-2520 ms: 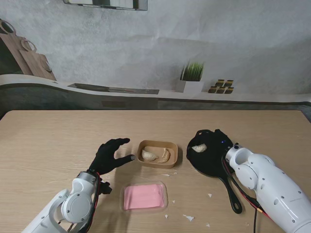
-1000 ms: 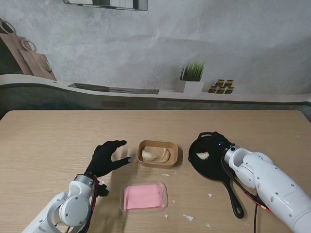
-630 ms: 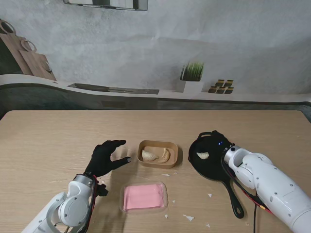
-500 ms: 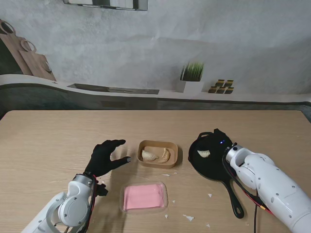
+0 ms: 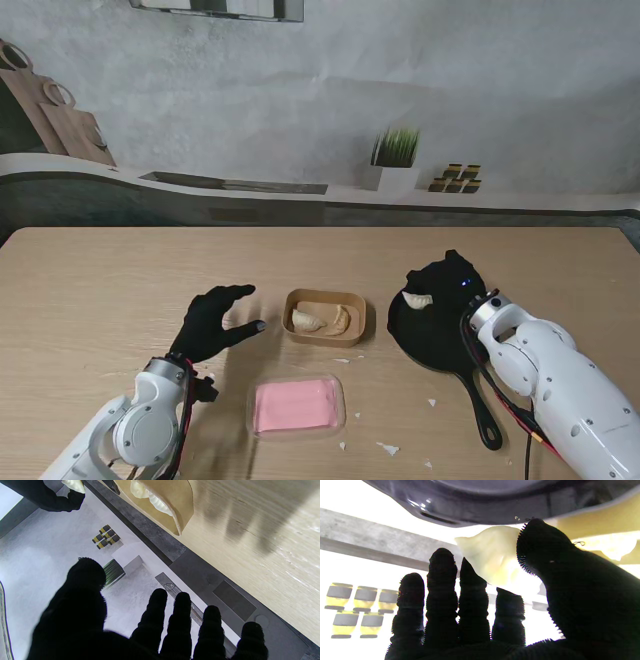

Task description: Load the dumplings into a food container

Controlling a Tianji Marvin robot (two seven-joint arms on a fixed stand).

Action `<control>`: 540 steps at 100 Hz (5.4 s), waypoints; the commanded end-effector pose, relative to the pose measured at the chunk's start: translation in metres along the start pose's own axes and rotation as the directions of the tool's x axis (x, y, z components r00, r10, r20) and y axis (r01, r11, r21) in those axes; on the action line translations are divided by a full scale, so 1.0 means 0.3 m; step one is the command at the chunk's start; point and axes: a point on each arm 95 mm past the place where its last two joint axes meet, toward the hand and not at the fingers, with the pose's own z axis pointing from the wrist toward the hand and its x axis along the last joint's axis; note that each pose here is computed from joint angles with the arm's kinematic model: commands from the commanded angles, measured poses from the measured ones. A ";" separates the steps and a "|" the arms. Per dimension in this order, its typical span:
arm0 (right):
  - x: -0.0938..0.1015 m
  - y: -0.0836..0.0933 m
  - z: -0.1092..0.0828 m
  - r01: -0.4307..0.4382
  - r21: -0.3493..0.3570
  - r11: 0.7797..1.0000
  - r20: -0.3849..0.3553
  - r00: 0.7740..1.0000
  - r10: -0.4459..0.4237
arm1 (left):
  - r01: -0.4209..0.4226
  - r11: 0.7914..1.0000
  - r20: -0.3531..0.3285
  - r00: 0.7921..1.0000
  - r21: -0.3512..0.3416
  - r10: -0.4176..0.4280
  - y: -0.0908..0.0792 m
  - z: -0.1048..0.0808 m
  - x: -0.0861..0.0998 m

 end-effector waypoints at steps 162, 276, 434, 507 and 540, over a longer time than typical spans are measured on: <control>0.570 0.041 0.309 -0.129 0.212 0.969 0.115 0.988 0.106 | 0.077 0.993 -0.042 0.996 0.091 -0.073 -0.067 -0.068 0.009; 0.685 0.078 -0.165 -0.290 0.279 0.915 0.222 0.947 0.233 | -0.203 0.953 0.101 0.968 -0.223 0.230 0.057 -0.265 -0.068; 0.850 0.000 -0.168 -0.651 0.363 0.667 0.541 0.730 0.418 | -0.120 0.924 0.126 0.976 -0.364 0.176 0.219 -0.255 -0.037; 0.862 0.051 -0.168 -0.785 0.125 0.607 0.694 0.507 0.511 | -0.108 0.933 0.129 0.978 -0.343 0.161 0.216 -0.261 -0.042; 0.860 0.037 -0.170 -0.791 0.102 0.603 0.718 0.478 0.506 | -0.107 0.939 0.127 0.980 -0.328 0.156 0.214 -0.262 -0.044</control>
